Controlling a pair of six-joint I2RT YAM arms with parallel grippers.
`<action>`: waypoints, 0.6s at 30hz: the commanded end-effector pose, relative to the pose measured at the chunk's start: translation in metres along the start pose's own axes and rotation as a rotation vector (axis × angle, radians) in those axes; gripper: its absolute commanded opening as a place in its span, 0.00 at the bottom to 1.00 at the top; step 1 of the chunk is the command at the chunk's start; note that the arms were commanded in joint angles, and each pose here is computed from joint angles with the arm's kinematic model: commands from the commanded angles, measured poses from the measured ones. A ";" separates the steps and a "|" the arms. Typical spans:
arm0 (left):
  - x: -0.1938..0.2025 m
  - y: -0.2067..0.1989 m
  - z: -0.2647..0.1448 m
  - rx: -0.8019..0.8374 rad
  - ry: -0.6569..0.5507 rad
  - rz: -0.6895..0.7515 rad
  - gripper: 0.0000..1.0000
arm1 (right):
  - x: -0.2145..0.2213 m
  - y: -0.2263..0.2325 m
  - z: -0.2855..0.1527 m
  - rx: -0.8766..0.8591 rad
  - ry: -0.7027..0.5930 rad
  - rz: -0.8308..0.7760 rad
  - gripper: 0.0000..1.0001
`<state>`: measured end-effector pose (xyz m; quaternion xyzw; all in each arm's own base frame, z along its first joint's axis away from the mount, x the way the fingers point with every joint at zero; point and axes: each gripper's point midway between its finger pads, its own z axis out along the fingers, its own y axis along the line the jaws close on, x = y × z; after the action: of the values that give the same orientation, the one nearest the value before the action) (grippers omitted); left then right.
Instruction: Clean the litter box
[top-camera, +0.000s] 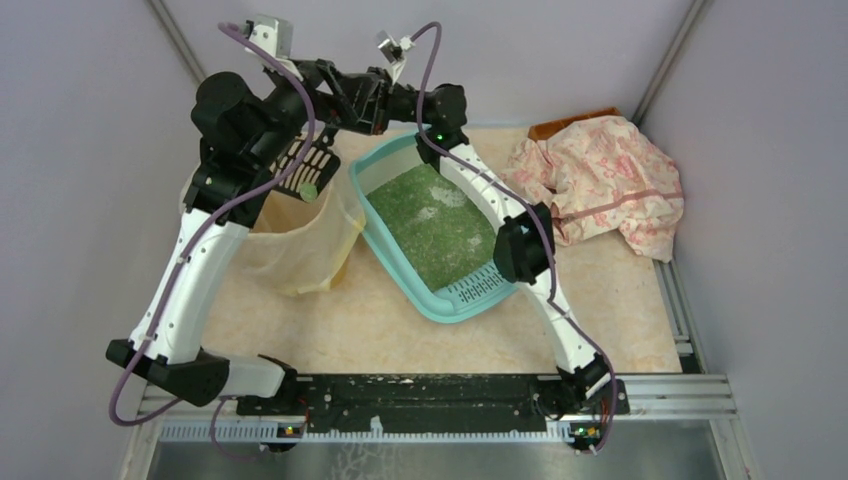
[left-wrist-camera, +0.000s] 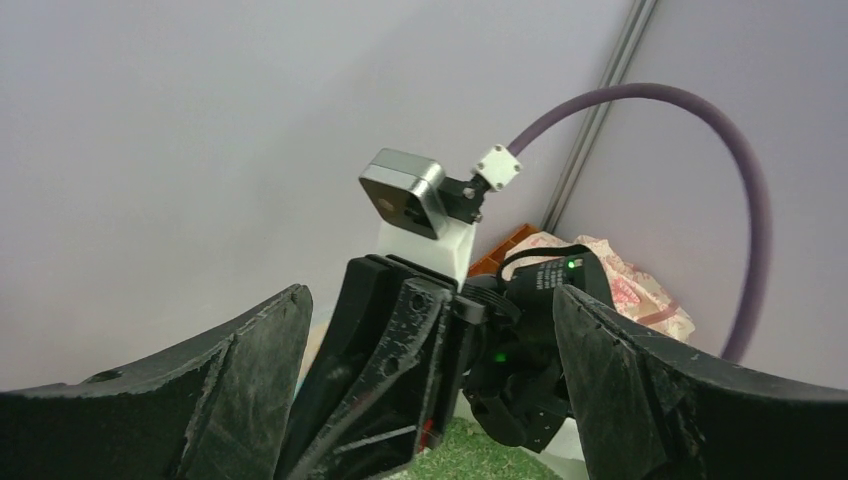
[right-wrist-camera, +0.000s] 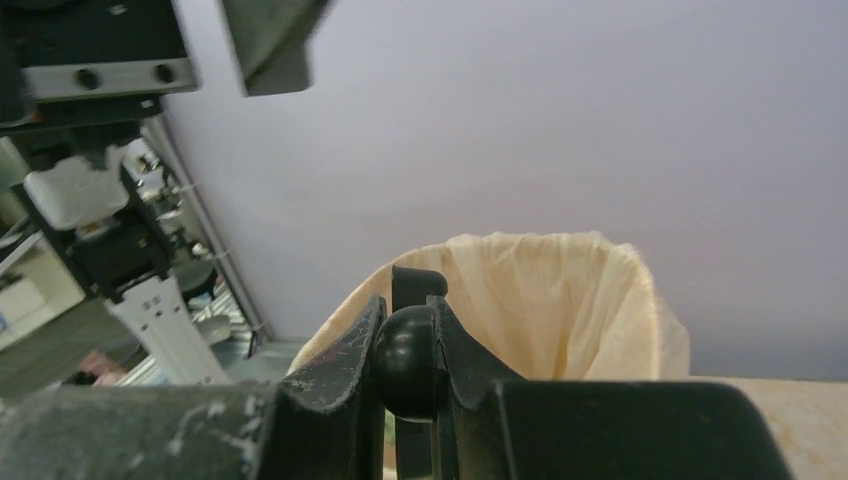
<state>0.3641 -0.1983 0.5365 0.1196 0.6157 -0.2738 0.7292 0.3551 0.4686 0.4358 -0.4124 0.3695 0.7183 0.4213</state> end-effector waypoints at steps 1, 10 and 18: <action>-0.010 -0.001 -0.007 -0.002 -0.012 -0.005 0.95 | -0.016 -0.019 0.016 0.102 -0.099 -0.052 0.00; -0.001 -0.003 0.001 0.019 0.003 -0.030 0.95 | -0.026 -0.011 0.020 0.073 -0.169 -0.093 0.00; 0.005 0.001 -0.001 0.004 -0.001 -0.041 0.95 | -0.109 0.017 -0.012 0.034 -0.466 -0.047 0.00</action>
<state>0.3652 -0.2024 0.5285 0.1164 0.6254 -0.2857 0.7168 0.3900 0.4731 0.4596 -0.2982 0.3669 0.7374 0.4824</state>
